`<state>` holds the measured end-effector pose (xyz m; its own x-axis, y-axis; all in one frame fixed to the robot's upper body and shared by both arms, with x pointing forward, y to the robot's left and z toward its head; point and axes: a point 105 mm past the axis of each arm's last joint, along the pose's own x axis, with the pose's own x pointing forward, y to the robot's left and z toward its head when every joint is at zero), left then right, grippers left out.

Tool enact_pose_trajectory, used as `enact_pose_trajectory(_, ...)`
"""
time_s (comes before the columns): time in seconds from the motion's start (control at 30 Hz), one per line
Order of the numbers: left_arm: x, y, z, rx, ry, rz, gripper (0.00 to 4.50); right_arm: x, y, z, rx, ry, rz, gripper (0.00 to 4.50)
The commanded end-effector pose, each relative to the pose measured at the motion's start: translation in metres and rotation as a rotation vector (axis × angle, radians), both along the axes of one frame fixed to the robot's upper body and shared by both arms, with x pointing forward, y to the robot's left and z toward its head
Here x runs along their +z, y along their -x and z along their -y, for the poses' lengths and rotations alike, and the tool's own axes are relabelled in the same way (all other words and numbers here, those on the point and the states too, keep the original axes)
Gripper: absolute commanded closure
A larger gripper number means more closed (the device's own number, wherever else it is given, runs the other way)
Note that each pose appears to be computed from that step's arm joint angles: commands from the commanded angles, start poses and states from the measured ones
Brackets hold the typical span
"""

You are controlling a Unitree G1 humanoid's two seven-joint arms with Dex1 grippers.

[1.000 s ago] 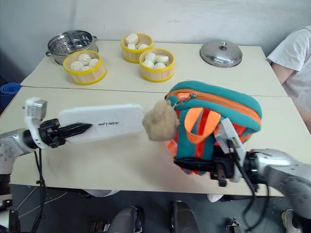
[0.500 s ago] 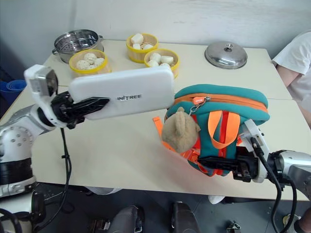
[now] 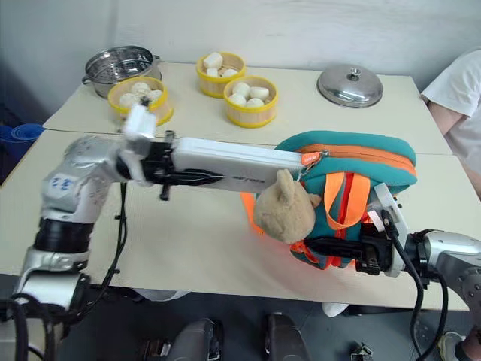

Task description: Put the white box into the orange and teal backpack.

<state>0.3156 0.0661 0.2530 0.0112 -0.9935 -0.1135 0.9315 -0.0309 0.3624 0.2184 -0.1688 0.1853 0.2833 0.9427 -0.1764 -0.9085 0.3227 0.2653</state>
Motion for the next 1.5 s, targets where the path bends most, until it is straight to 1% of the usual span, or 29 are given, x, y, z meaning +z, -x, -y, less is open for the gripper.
enact_pose_trajectory(0.03,0.0,-0.009,0.054,-0.024,-0.061,0.043,3.12,0.004,-0.002,-0.005,0.022,-0.008,0.031,4.48)
enact_pose_trajectory(0.13,0.002,-0.015,0.09,-0.032,-0.045,0.031,3.12,0.003,-0.001,-0.008,0.029,-0.016,0.03,4.48)
enact_pose_trajectory(0.2,-0.003,-0.016,0.112,-0.06,-0.047,0.04,3.12,0.001,0.0,-0.01,0.038,-0.012,0.024,4.48)
enact_pose_trajectory(0.27,-0.01,-0.016,0.123,-0.085,-0.041,0.042,3.12,-0.001,0.0,-0.011,0.04,-0.006,0.027,4.48)
enact_pose_trajectory(0.37,-0.013,-0.025,0.124,-0.032,0.06,0.019,2.27,0.0,-0.005,-0.01,0.01,-0.008,0.058,4.5)
enact_pose_trajectory(0.43,-0.009,-0.021,0.115,-0.066,0.129,0.018,1.67,0.003,-0.011,-0.006,-0.048,-0.027,0.094,4.5)
enact_pose_trajectory(0.53,-0.003,-0.024,0.098,-0.057,0.174,0.001,0.83,0.004,-0.016,-0.003,-0.106,-0.049,0.118,4.5)
enact_pose_trajectory(0.6,-0.001,-0.03,0.075,-0.026,0.183,0.019,0.27,0.001,-0.016,-0.002,-0.115,-0.04,0.121,4.5)
enact_pose_trajectory(0.63,0.002,-0.029,0.053,-0.033,0.197,0.036,0.02,-0.001,-0.016,-0.002,-0.123,-0.04,0.125,4.5)
enact_pose_trajectory(0.7,0.005,-0.018,0.013,-0.057,0.217,0.011,0.02,-0.001,-0.017,-0.002,-0.134,-0.042,0.138,4.5)
enact_pose_trajectory(0.73,0.003,-0.012,0.003,-0.065,0.208,-0.004,0.02,-0.001,-0.018,-0.002,-0.139,-0.043,0.143,4.5)
enact_pose_trajectory(0.77,-0.002,-0.004,-0.006,-0.079,0.168,-0.02,0.02,-0.001,-0.019,-0.002,-0.141,-0.043,0.145,4.5)
enact_pose_trajectory(0.83,-0.01,0.008,-0.013,-0.088,0.111,-0.026,0.02,-0.002,-0.02,-0.001,-0.141,-0.041,0.144,4.5)
enact_pose_trajectory(0.93,-0.004,0.024,-0.002,-0.105,0.156,0.002,0.02,-0.003,-0.02,-0.003,-0.13,-0.035,0.139,4.5)
enact_pose_trajectory(1.0,-0.001,0.031,0.008,-0.117,0.16,0.031,0.02,-0.004,-0.02,-0.004,-0.121,-0.036,0.128,4.5)
enact_pose_trajectory(1.07,-0.003,0.038,0.022,-0.137,0.138,0.064,0.02,-0.005,-0.018,-0.005,-0.11,-0.029,0.117,4.5)
enact_pose_trajectory(1.17,-0.009,0.038,0.047,-0.126,0.153,0.107,0.02,-0.005,-0.018,-0.004,-0.1,-0.02,0.116,4.5)
enact_pose_trajectory(1.27,-0.016,0.048,0.065,-0.193,0.165,0.087,0.02,-0.004,-0.019,-0.005,-0.098,-0.022,0.121,4.5)
enact_pose_trajectory(1.3,-0.017,0.051,0.068,-0.21,0.168,0.079,0.4,-0.004,-0.019,-0.005,-0.098,-0.023,0.122,4.5)
enact_pose_trajectory(1.33,-0.016,0.052,0.071,-0.218,0.178,0.08,0.61,-0.005,-0.019,-0.005,-0.1,-0.024,0.124,4.5)
enact_pose_trajectory(1.47,-0.015,0.053,0.07,-0.226,0.185,0.072,1.83,-0.005,-0.018,-0.005,-0.111,-0.028,0.126,4.5)
enact_pose_trajectory(1.5,-0.014,0.05,0.067,-0.211,0.185,0.073,2.09,-0.006,-0.018,-0.005,-0.116,-0.028,0.126,4.5)
